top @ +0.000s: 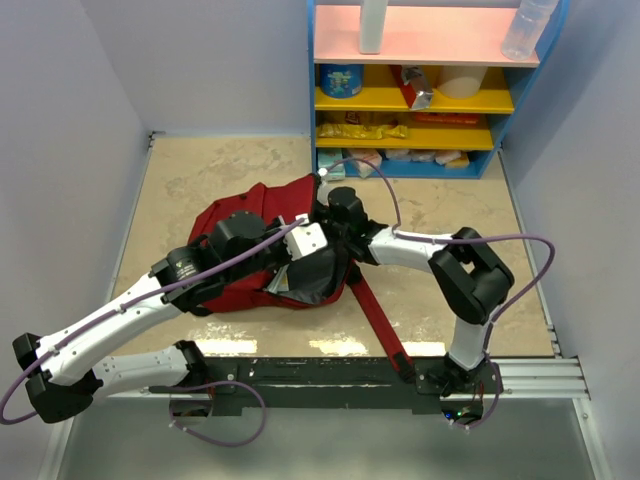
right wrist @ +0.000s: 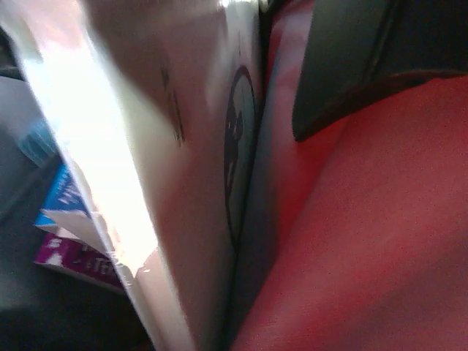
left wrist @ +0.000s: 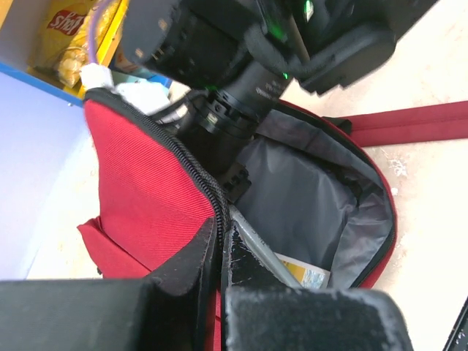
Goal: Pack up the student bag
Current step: Place the book in the student bag.
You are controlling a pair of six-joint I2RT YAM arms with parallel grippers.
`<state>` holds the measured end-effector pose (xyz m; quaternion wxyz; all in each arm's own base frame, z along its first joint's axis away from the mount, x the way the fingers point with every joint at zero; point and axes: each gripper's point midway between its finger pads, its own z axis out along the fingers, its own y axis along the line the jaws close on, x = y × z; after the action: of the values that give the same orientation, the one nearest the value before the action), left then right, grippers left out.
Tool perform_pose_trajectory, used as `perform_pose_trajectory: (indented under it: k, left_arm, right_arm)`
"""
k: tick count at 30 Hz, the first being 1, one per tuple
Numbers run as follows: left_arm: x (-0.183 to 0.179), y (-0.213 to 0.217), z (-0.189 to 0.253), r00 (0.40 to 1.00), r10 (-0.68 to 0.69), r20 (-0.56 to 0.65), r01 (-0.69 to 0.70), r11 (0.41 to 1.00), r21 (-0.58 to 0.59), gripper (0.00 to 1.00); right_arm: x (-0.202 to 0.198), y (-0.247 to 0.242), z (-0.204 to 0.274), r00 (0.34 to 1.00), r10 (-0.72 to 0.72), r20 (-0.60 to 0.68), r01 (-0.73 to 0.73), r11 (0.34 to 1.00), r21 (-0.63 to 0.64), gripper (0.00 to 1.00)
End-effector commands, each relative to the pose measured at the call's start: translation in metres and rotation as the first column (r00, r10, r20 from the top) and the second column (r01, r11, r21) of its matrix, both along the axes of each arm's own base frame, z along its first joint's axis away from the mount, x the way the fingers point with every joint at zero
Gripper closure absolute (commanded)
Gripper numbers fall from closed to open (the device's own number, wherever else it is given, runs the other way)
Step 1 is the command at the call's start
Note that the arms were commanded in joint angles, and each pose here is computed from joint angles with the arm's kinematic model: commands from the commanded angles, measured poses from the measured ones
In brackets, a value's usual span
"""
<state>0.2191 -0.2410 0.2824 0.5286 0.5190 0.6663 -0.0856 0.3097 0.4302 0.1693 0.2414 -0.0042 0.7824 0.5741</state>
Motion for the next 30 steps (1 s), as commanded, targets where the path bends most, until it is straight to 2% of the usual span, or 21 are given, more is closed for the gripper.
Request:
perform_pose_trajectory:
  k: [1, 3, 10, 14, 18, 21, 23, 28, 29, 30]
  left_arm:
    - [-0.005, -0.012, 0.021, 0.999, -0.040, 0.029, 0.043, 0.994, -0.104, 1.00]
    - [-0.005, -0.012, 0.020, 0.999, -0.040, 0.025, 0.042, 0.994, -0.105, 1.00]
    - [-0.004, -0.013, 0.021, 0.999, -0.041, 0.022, 0.043, 0.993, -0.105, 1.00]
    - [-0.003, -0.013, 0.020, 0.999, -0.035, 0.021, 0.037, 0.994, -0.101, 1.00]
    - [-0.003, -0.015, 0.018, 0.999, -0.040, 0.018, 0.042, 0.994, -0.103, 1.00]
    - [-0.004, -0.016, 0.017, 0.999, -0.043, 0.015, 0.044, 0.994, -0.103, 1.00]
    - [-0.003, -0.015, 0.017, 0.999, -0.038, 0.015, 0.039, 0.994, -0.103, 1.00]
    - [-0.003, -0.015, 0.018, 0.999, -0.038, 0.016, 0.040, 0.994, -0.103, 1.00]
    - [-0.003, -0.016, 0.017, 0.999, -0.040, 0.015, 0.042, 0.994, -0.100, 1.00]
    - [-0.003, -0.015, 0.017, 0.999, -0.041, 0.014, 0.043, 0.994, -0.102, 1.00]
  right_arm:
    - [0.005, -0.018, 0.044, 0.983, -0.046, 0.178, 0.060, 0.996, -0.073, 0.24]
    - [0.008, -0.021, 0.041, 0.977, -0.044, 0.208, 0.070, 0.990, -0.121, 0.23]
    - [0.007, -0.038, -0.001, 0.988, -0.064, 0.141, 0.101, 0.956, -0.276, 0.17]
    - [0.008, -0.062, -0.016, 0.981, -0.149, 0.121, 0.183, 0.915, -0.360, 0.18]
    - [0.004, -0.066, -0.003, 0.976, -0.174, 0.133, 0.209, 0.922, -0.326, 0.18]
    - [0.006, -0.059, 0.000, 0.979, -0.161, 0.126, 0.194, 0.926, -0.323, 0.11]
    - [0.011, -0.050, 0.010, 0.980, -0.143, 0.141, 0.183, 0.928, -0.324, 0.11]
    - [0.002, -0.055, 0.017, 0.976, -0.148, 0.162, 0.196, 0.921, -0.338, 0.16]
    - [-0.001, -0.060, 0.017, 0.975, -0.154, 0.159, 0.200, 0.920, -0.338, 0.19]
    - [-0.004, -0.062, 0.017, 0.974, -0.157, 0.161, 0.203, 0.922, -0.330, 0.27]
